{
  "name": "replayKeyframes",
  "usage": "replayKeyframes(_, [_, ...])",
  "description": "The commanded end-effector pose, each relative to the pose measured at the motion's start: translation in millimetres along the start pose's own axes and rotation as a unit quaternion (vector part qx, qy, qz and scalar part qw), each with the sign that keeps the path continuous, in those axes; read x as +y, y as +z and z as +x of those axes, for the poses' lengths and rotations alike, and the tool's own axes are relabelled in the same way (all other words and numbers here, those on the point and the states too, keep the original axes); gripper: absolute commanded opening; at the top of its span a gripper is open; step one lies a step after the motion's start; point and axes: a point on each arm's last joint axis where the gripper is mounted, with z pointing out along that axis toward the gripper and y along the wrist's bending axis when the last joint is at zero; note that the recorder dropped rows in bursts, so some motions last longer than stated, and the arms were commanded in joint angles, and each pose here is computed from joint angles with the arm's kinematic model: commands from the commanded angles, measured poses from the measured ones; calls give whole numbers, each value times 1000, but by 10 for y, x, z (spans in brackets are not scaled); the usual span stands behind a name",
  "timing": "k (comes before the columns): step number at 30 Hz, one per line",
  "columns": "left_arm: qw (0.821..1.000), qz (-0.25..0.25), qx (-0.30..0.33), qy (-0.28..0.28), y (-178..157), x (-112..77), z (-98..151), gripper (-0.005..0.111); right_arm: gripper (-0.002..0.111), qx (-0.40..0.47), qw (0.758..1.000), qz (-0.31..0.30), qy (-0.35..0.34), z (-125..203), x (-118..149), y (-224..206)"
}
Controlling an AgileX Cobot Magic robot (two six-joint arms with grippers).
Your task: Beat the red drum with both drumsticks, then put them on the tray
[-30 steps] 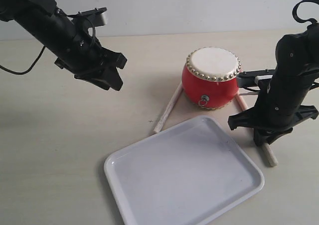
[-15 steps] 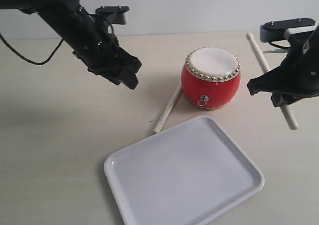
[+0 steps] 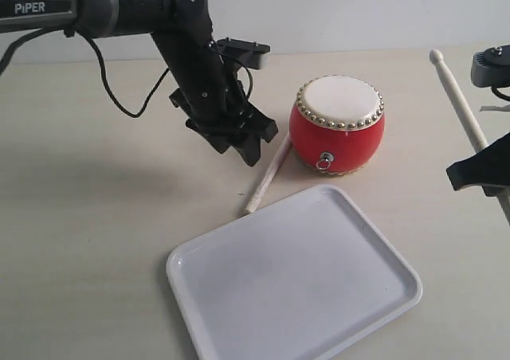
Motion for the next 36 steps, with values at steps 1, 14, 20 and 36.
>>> replayKeyframes(1, [1000, -7, 13, 8, 104, -166, -15, 57, 0, -28, 1000, 1, -7, -13, -13, -61])
replayKeyframes(14, [999, -34, 3, 22, 263, -284, -139, 57, 0, -23, 1000, -1, -14, -5, -7, -56])
replayKeyframes(20, [999, -35, 8, 16, 404, -253, -205, 56, 0, -21, 1000, 0, -19, -2, -9, -56])
replayKeyframes(36, [998, -44, 36, 12, 582, -198, -165, 50, 0, -25, 999, 0, -22, -10, -8, -56])
